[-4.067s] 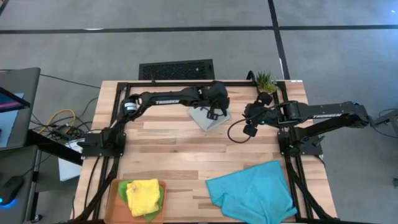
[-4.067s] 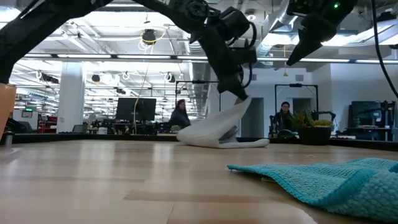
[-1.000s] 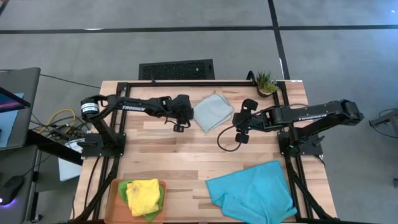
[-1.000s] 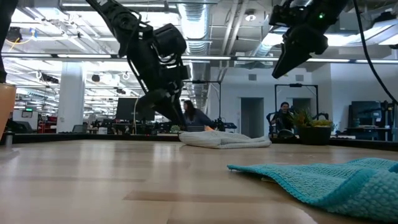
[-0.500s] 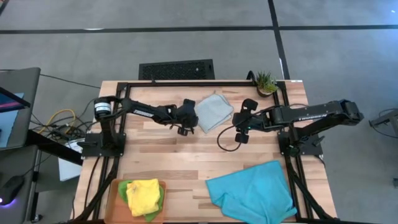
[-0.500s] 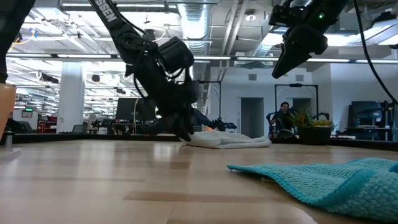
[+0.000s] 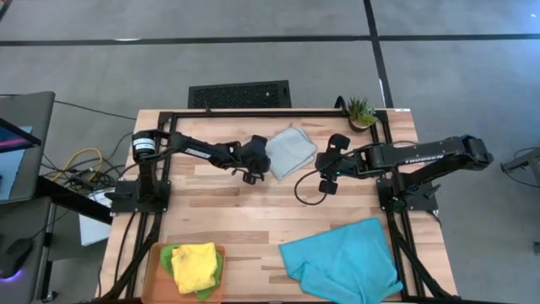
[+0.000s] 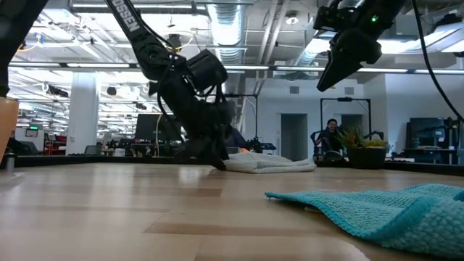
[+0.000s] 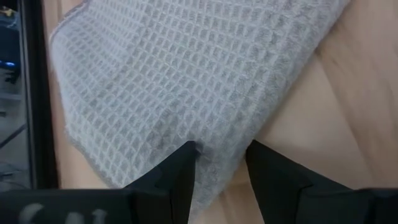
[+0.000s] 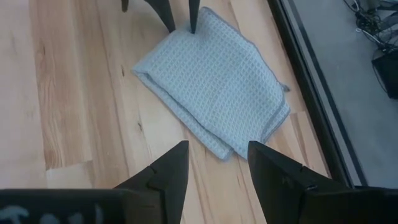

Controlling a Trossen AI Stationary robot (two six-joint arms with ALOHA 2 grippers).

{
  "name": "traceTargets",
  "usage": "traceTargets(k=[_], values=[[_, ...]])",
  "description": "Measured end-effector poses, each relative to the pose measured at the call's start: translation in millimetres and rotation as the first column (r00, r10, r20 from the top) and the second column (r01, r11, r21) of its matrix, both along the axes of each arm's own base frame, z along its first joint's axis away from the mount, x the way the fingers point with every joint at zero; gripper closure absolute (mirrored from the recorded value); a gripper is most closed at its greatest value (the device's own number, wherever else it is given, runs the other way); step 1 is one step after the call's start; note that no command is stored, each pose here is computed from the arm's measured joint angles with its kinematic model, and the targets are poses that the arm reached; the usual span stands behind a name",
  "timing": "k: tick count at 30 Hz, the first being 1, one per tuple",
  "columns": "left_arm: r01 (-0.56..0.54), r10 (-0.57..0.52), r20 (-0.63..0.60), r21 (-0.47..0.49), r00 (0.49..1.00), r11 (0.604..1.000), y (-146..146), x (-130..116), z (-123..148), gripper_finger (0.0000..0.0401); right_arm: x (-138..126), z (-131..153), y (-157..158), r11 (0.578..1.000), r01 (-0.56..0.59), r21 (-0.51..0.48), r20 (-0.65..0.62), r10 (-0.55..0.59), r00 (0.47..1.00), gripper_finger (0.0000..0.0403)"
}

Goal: Fold microfiber towels
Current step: Put the folded gray towel into the orange bin

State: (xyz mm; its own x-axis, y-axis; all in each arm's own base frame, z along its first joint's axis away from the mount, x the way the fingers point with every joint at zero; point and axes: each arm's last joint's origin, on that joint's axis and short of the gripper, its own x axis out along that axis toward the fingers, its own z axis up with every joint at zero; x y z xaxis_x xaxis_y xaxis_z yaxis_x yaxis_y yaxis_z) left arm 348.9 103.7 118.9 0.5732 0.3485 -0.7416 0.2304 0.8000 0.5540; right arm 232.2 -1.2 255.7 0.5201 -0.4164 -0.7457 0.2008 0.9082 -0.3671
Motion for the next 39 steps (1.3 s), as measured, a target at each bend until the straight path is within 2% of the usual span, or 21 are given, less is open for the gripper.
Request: traceTargets(k=[9,12,17,22,29,33,39], values=[[0.002,-0.002,-0.013,0.006,1.0,1.0,2.8,2.4,-11.3,0.0272,0.1,0.1,0.0,1.0,0.0,0.0,0.002,0.0,1.0,0.0214],[0.004,-0.003,-0.024,0.016,1.0,1.0,2.7,2.1,-12.1,0.0303,0.1,0.1,0.0,1.0,0.0,0.0,0.001,0.0,1.0,0.0214],[-0.006,0.006,-0.027,0.0,1.0,1.0,2.4,1.3,-13.6,0.0387,0.1,0.0,0.0,1.0,0.001,0.0,0.001,-0.001,1.0,0.0214],[-0.1,0.1,-0.007,-0.056,0.995,0.993,1.9,-2.5,-5.6,0.0396,0.1,0.0,0.0,1.0,0.001,0.001,0.001,-0.001,1.0,0.0214],[-0.225,0.225,-0.015,-0.073,0.974,0.972,-8.5,-20.6,33.2,0.0399,0.0,0.0,-0.7,1.0,0.004,0.001,0.001,-0.004,1.0,0.0214],[-0.263,0.267,0.011,-0.127,0.964,0.956,-19.8,-30.2,56.9,0.0399,0.0,0.1,-3.3,1.0,0.015,0.001,0.002,-0.015,1.0,0.0214],[-0.287,0.297,0.063,-0.136,0.953,0.948,-43.2,-46.9,93.1,0.04,-0.2,0.1,-9.1,0.999,0.04,0.001,0.002,-0.04,0.999,0.0214]])
